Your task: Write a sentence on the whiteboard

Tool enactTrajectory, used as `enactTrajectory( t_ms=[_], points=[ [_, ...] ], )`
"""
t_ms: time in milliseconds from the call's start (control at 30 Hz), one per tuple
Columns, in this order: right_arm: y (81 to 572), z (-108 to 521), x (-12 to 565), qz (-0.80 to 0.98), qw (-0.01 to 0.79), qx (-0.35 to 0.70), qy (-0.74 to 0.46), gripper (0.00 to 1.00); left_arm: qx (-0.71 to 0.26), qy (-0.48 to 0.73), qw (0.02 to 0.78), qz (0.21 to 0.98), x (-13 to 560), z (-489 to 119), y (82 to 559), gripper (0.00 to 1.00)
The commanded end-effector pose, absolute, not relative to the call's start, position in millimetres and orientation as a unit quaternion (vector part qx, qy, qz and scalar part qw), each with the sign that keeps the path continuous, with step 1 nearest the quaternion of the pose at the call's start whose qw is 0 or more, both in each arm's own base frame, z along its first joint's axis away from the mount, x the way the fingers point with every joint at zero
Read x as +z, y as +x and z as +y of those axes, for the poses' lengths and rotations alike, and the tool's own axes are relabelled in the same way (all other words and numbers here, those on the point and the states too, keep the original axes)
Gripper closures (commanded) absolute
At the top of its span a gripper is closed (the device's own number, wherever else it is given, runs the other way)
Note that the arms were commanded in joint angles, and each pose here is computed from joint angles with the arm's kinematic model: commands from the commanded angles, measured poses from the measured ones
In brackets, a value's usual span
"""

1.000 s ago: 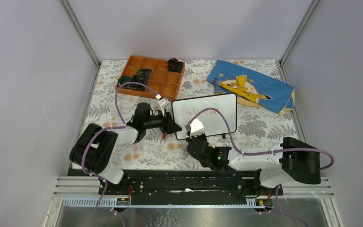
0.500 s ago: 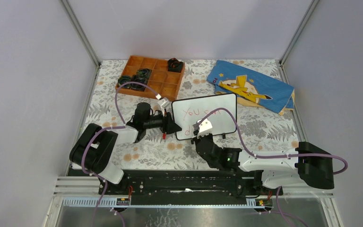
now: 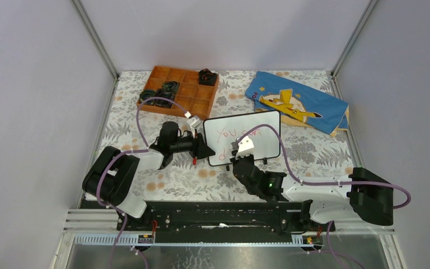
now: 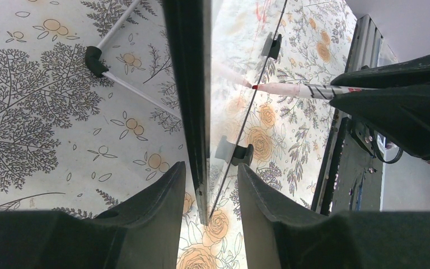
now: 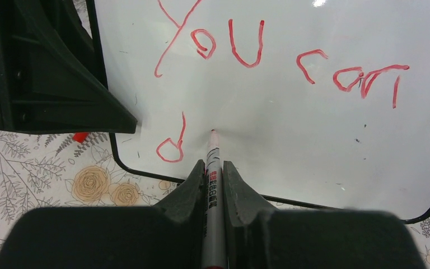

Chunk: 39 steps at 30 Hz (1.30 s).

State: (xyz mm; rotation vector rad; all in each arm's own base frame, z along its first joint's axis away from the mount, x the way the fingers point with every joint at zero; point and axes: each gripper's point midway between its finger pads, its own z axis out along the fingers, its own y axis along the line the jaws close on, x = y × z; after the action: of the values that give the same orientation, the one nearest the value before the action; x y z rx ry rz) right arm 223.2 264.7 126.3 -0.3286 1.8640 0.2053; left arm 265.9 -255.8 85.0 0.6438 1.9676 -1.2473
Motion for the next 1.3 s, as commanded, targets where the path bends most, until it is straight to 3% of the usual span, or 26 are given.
enactTrajectory(
  t_ms=[0, 567, 1267],
  points=[
    [230, 277, 140, 0.792, 0.589, 0.113, -0.117, 1.00, -0.475, 0.265, 0.379, 0.748, 97, -260, 274, 0.55],
    [219, 264, 107, 0.816, 0.554, 0.103, -0.127, 1.00, -0.475, 0.265, 0.376, 0.750, 95, -260, 274, 0.55],
    [234, 252, 131, 0.802, 0.582, 0.079, -0.112, 1.00, -0.473, 0.266, 0.375, 0.751, 95, -261, 273, 0.55]
  ],
)
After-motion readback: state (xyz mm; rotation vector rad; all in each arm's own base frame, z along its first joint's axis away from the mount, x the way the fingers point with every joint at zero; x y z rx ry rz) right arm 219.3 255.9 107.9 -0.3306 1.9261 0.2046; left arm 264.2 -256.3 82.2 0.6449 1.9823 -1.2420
